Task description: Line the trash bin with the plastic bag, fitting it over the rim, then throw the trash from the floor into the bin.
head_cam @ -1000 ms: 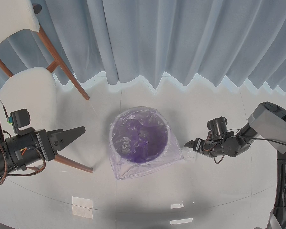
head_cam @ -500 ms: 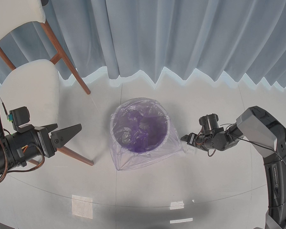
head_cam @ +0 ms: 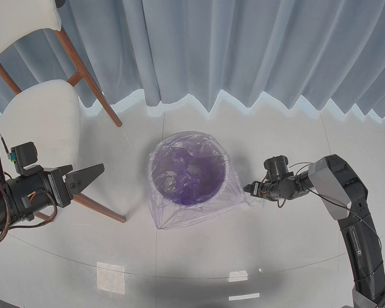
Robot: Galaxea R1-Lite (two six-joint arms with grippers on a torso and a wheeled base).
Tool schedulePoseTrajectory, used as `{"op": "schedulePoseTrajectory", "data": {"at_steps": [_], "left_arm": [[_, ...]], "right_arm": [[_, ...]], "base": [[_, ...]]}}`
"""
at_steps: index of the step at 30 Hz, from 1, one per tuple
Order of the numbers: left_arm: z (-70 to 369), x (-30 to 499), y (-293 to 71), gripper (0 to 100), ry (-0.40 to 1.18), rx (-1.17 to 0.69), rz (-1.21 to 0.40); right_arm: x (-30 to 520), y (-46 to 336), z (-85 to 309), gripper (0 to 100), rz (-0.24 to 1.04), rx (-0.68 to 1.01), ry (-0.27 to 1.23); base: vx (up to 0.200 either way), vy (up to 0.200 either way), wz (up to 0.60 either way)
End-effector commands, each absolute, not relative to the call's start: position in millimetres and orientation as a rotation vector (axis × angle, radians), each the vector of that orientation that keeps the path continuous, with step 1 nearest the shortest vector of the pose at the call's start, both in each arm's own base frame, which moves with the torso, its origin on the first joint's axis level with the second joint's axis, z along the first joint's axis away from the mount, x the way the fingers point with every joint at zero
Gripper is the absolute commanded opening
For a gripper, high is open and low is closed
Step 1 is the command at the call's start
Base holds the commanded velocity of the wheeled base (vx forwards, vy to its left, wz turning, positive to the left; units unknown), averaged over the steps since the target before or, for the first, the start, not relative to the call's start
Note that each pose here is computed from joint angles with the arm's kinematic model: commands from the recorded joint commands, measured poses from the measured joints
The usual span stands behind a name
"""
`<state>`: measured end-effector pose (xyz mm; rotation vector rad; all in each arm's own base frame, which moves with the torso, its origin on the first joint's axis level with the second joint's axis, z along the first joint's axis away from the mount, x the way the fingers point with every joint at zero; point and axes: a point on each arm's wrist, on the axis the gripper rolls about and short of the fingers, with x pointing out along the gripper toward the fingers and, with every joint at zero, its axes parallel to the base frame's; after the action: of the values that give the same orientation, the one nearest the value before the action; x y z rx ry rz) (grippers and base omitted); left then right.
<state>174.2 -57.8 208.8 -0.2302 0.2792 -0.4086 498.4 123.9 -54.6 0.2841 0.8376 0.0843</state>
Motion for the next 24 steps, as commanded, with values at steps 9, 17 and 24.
{"op": "schedulePoseTrajectory", "data": {"at_steps": [9, 17, 24], "left_arm": [[210, 176, -50, 100, 0.266, -0.237, -0.363], [219, 165, -45, 100, 0.203, -0.233, -0.294], [233, 152, -26, 100, 0.107, -0.243, -0.188]], "right_arm": [[506, 125, -64, 0, 0.08, 0.291, 0.847], [478, 73, 39, 0, 0.035, 0.333, 0.771], [355, 32, 158, 0, 0.111, 0.376, 0.598]], "base": [[0.0, 0.0, 0.0], [0.0, 0.0, 0.0], [0.0, 0.0, 0.0]]}}
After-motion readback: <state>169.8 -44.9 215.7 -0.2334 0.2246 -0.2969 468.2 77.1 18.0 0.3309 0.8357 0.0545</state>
